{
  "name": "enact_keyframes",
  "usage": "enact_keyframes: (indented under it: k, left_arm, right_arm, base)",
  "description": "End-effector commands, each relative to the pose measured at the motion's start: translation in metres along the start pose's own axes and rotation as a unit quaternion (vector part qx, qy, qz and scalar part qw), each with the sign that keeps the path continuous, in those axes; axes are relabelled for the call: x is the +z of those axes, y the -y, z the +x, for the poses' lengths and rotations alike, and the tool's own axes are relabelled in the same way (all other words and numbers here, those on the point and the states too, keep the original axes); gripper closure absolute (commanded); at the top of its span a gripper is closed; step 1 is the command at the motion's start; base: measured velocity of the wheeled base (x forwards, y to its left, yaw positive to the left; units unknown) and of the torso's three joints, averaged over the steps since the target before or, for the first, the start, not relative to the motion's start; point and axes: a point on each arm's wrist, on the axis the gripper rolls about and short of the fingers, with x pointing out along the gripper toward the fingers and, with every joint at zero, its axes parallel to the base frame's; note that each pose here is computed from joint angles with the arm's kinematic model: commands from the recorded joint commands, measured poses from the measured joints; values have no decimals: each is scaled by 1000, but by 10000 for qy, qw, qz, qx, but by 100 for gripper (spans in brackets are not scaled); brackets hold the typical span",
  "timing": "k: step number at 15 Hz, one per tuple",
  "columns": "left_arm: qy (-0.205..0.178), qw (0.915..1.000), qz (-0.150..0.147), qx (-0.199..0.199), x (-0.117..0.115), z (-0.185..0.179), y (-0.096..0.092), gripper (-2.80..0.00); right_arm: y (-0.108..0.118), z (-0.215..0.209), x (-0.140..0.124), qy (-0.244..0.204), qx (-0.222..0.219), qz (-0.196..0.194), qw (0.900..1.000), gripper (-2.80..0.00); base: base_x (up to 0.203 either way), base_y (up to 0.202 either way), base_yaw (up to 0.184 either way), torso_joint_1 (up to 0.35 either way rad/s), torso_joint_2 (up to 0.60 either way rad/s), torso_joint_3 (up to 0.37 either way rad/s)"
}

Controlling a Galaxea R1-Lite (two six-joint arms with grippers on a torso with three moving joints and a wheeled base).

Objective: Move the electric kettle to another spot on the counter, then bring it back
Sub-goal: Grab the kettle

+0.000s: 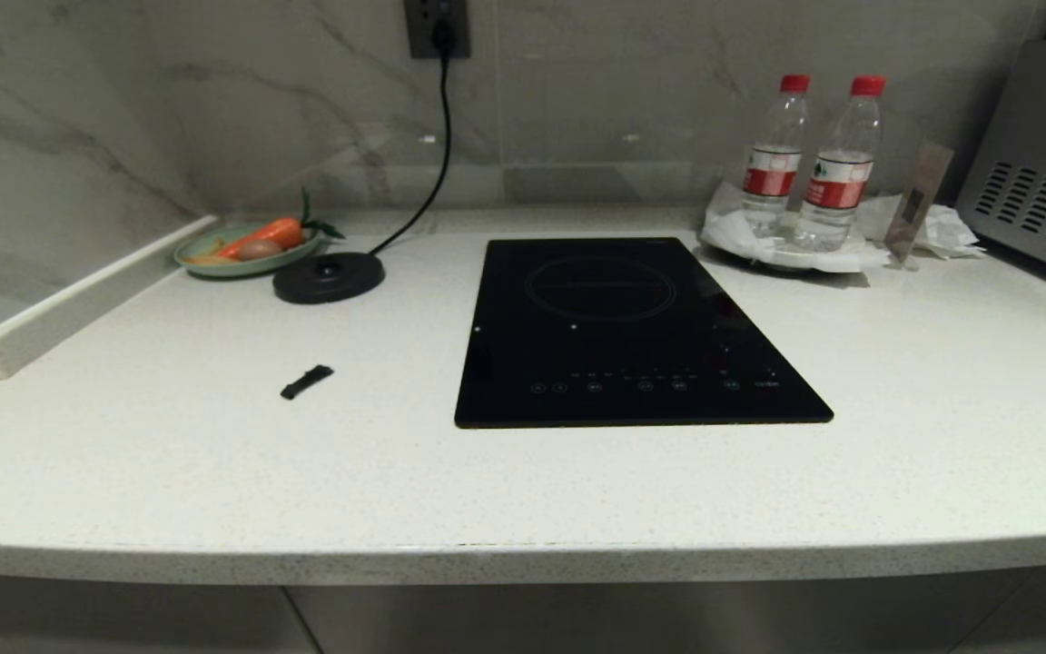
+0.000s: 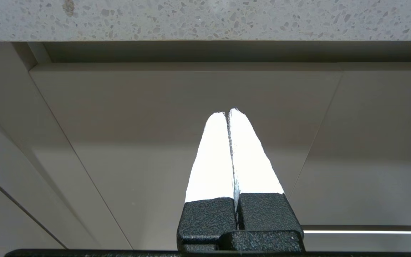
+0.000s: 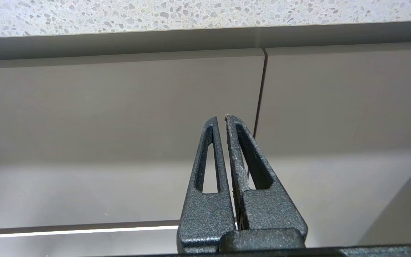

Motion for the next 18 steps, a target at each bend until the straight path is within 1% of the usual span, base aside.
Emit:
enact_keyframes:
  k: [1, 11, 13, 18]
  left_arm:
    - [2, 10000, -1, 2, 0, 0, 0, 0]
    - [1, 10000, -1, 2, 0, 0, 0, 0]
    - [1, 10000, -1, 2, 0, 0, 0, 0]
    - [1, 10000, -1, 2, 0, 0, 0, 0]
  right_arm:
    - [0, 0, 0, -2, 2, -1, 10000, 0]
    - [0, 0, 0, -2, 2, -1, 10000, 0]
    - [0, 0, 0, -2, 2, -1, 10000, 0]
    - [0, 0, 0, -2, 2, -1, 10000, 0]
  base:
    - [0, 0, 0, 0, 0, 0]
    - [0, 0, 0, 0, 0, 0]
    - [0, 0, 0, 23, -237, -220]
    - [0, 0, 0, 58, -431, -363]
